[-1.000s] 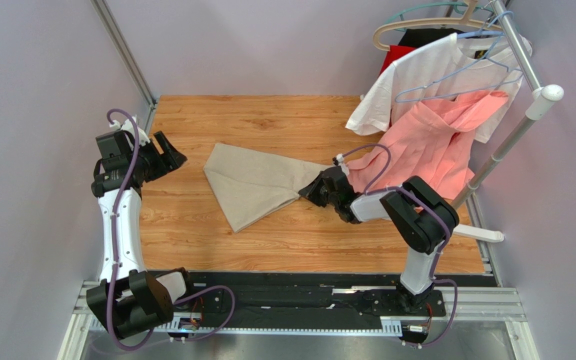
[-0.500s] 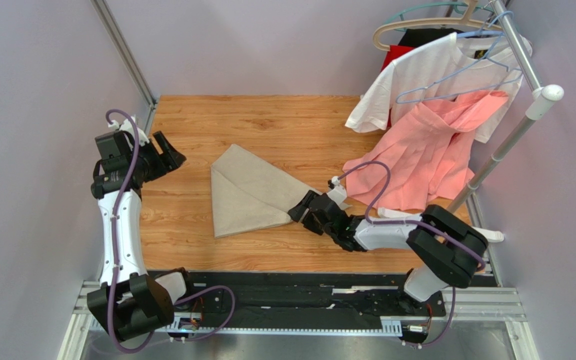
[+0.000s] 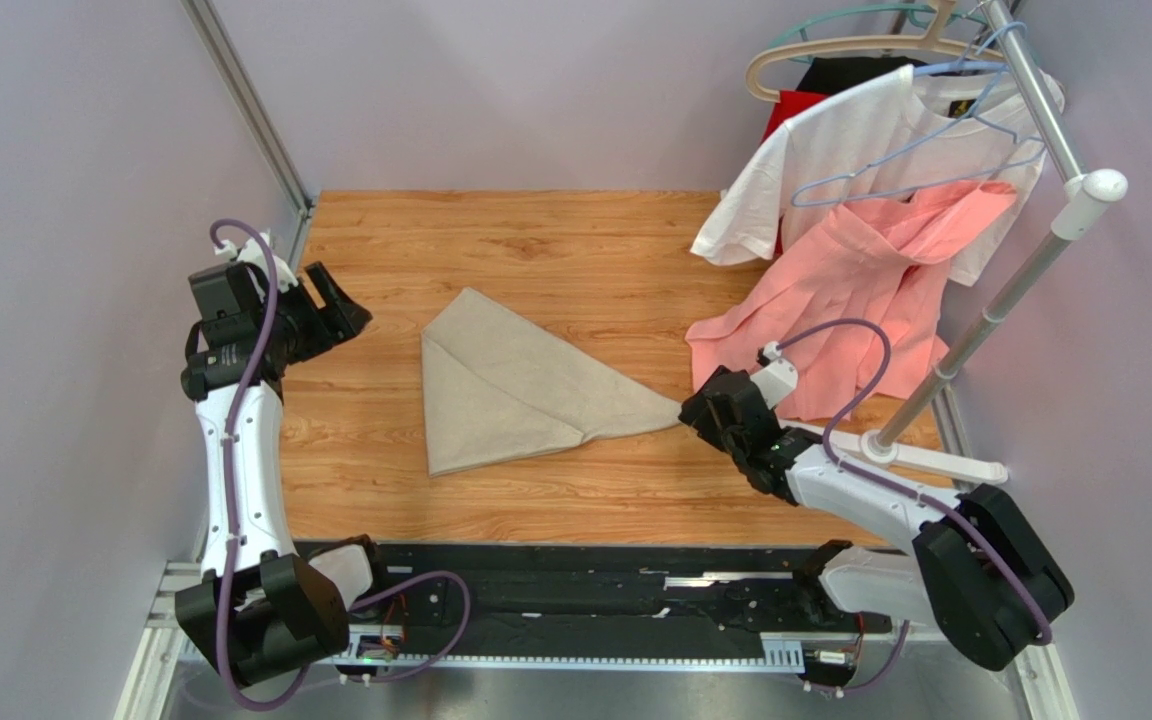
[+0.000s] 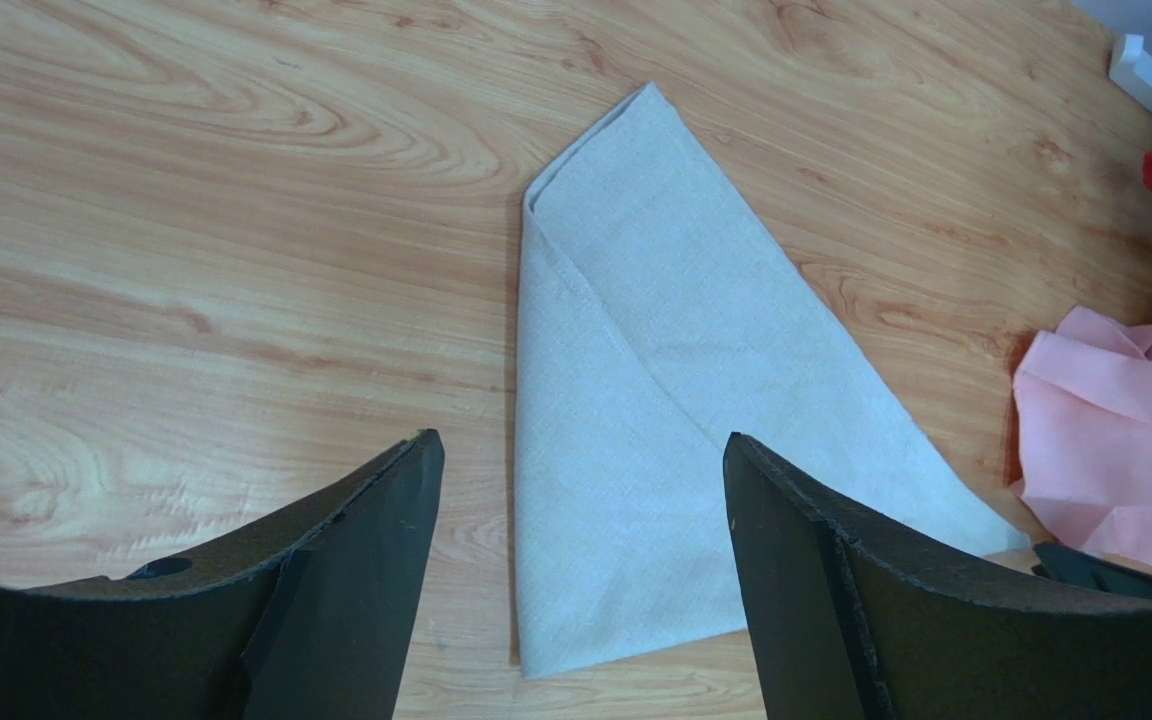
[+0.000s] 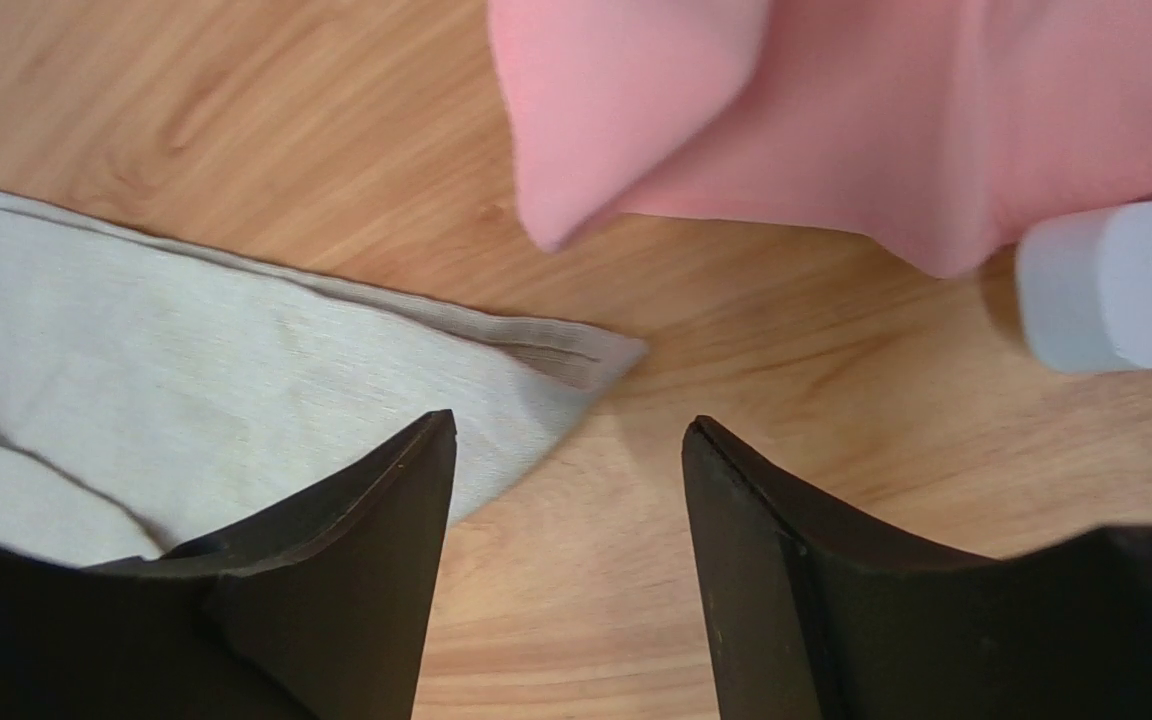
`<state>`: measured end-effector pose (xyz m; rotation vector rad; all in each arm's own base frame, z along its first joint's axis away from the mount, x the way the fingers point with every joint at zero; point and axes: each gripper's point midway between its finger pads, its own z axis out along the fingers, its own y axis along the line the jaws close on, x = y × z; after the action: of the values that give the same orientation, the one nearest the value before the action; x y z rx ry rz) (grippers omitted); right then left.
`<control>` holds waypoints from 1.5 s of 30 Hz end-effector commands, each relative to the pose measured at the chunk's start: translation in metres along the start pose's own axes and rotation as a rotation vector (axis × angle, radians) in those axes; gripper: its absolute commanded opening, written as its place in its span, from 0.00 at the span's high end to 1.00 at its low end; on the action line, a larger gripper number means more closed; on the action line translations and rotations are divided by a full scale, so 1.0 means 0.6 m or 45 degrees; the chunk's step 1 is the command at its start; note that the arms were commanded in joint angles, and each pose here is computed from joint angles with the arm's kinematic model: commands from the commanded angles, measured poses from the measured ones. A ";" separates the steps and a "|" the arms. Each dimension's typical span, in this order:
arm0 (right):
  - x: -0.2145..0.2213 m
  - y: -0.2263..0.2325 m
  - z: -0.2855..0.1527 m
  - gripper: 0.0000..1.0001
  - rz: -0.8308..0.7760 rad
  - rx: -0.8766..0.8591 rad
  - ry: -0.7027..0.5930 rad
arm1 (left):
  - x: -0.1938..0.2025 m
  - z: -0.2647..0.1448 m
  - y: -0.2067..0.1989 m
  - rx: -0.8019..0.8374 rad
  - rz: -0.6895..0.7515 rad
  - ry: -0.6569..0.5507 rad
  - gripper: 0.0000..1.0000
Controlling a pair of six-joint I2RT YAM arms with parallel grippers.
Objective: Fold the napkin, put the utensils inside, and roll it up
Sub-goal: Fold the napkin
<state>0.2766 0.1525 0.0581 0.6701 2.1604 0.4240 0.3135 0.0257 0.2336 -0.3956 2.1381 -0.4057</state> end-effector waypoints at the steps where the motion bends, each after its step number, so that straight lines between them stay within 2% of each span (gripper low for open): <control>1: 0.007 -0.015 0.012 0.41 -0.053 0.016 0.038 | -0.011 -0.007 -0.013 0.036 0.015 -0.041 0.22; 13: 0.021 -0.027 0.055 0.43 0.023 0.030 0.042 | -0.008 -0.004 -0.013 0.043 0.012 -0.030 0.22; 17: 0.026 -0.037 0.060 0.49 0.017 0.067 0.057 | -0.008 -0.004 -0.014 0.046 0.012 -0.029 0.22; 25: 0.029 -0.061 0.055 0.65 0.019 0.112 0.041 | -0.008 -0.005 -0.015 0.047 0.014 -0.032 0.22; 28: 0.021 -0.055 0.056 0.84 0.008 0.109 0.024 | -0.007 -0.004 -0.015 0.051 0.011 -0.028 0.22; 29: 0.020 -0.054 0.056 0.94 0.005 0.111 0.023 | -0.008 -0.004 -0.015 0.051 0.010 -0.030 0.22; 31: 0.011 -0.045 0.055 0.99 -0.011 0.107 0.012 | -0.007 -0.004 -0.017 0.058 0.011 -0.027 0.22; 39: -0.048 -0.021 0.043 1.00 -0.014 0.080 -0.085 | -0.006 -0.004 -0.021 0.079 0.009 -0.024 0.22; 45: -0.090 -0.034 0.032 1.00 -0.024 0.114 -0.142 | -0.007 -0.004 -0.024 0.088 0.009 -0.027 0.22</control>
<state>0.3006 0.1238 0.0424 0.7055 2.1687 0.3289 0.3140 0.0203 0.2362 -0.3733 2.1314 -0.4418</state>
